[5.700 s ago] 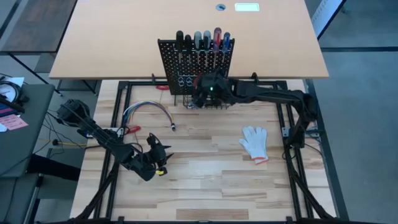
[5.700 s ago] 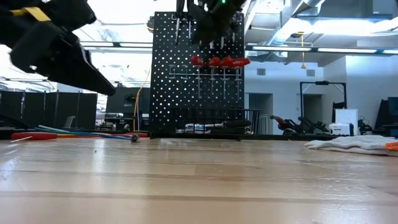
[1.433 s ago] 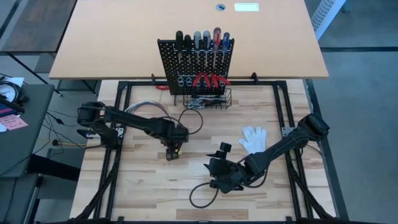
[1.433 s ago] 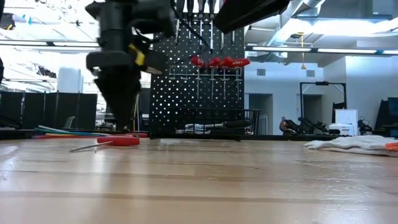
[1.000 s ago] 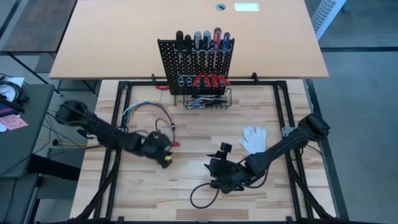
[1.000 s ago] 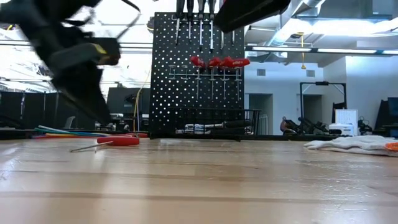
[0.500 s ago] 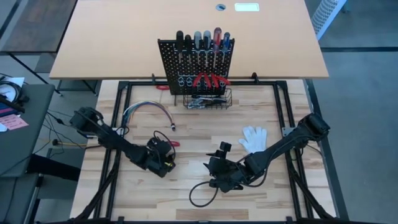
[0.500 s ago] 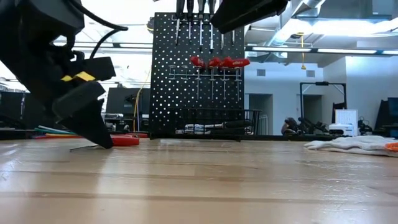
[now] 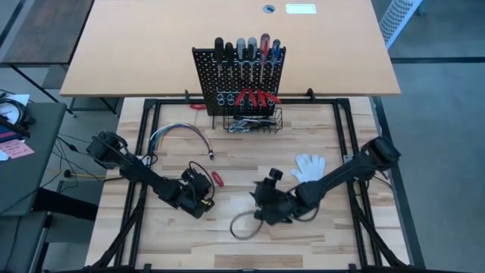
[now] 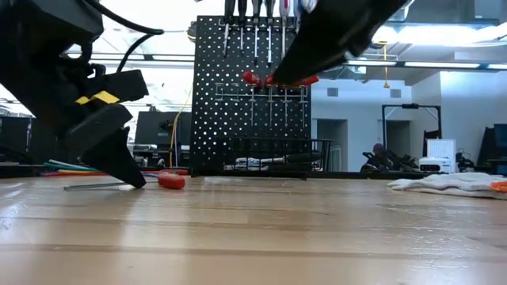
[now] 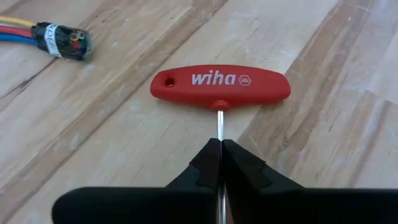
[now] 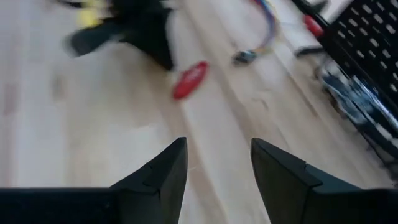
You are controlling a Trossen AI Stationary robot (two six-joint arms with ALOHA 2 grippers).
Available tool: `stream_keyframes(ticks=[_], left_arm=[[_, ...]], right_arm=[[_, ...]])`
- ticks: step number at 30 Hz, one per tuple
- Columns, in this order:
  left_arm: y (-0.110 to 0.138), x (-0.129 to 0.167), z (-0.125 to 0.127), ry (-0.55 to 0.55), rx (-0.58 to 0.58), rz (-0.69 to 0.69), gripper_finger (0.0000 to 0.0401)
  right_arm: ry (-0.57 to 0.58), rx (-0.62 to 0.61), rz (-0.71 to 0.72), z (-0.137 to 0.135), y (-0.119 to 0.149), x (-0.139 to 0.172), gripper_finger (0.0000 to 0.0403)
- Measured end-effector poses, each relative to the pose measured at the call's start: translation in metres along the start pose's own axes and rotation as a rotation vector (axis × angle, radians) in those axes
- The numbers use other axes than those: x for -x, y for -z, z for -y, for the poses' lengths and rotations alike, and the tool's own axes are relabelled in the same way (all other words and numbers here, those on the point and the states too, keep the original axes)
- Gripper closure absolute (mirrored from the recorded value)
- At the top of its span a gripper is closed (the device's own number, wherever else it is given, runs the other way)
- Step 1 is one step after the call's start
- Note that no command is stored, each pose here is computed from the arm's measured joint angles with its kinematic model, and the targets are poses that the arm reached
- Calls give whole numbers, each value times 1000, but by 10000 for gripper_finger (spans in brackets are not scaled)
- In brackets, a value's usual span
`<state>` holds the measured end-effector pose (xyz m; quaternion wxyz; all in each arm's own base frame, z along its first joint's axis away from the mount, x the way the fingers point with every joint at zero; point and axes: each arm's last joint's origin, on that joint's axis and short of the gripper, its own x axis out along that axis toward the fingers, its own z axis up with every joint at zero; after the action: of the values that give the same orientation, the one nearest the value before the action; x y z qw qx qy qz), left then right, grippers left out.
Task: Hang tools onto peg board
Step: Hang the right red hex key onto the black pegboard
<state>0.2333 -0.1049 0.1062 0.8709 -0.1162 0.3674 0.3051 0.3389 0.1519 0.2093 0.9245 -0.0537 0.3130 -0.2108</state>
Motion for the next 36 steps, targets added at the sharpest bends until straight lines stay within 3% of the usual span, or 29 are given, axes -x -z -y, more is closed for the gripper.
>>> stream_keyframes(ticks=[4,12,17,25,30,36], left_arm=[[-1,8,4,9,12,106,398],[-7,43,21,-16,-31,483,400],[-11,56,32,-55,-96,615,400],[-24,63,40,-112,-236,671,401],[-31,63,41,-139,-272,683,401],[-33,65,41,-153,-285,690,401]], right_arm=[[14,-102,19,15,10,-23,225],[-178,-351,219,39,33,-54,225],[-254,-451,344,47,28,-54,225],[-315,-445,455,46,16,-49,192],[-334,-440,456,33,10,-66,158],[-313,-378,490,19,-4,-78,160]])
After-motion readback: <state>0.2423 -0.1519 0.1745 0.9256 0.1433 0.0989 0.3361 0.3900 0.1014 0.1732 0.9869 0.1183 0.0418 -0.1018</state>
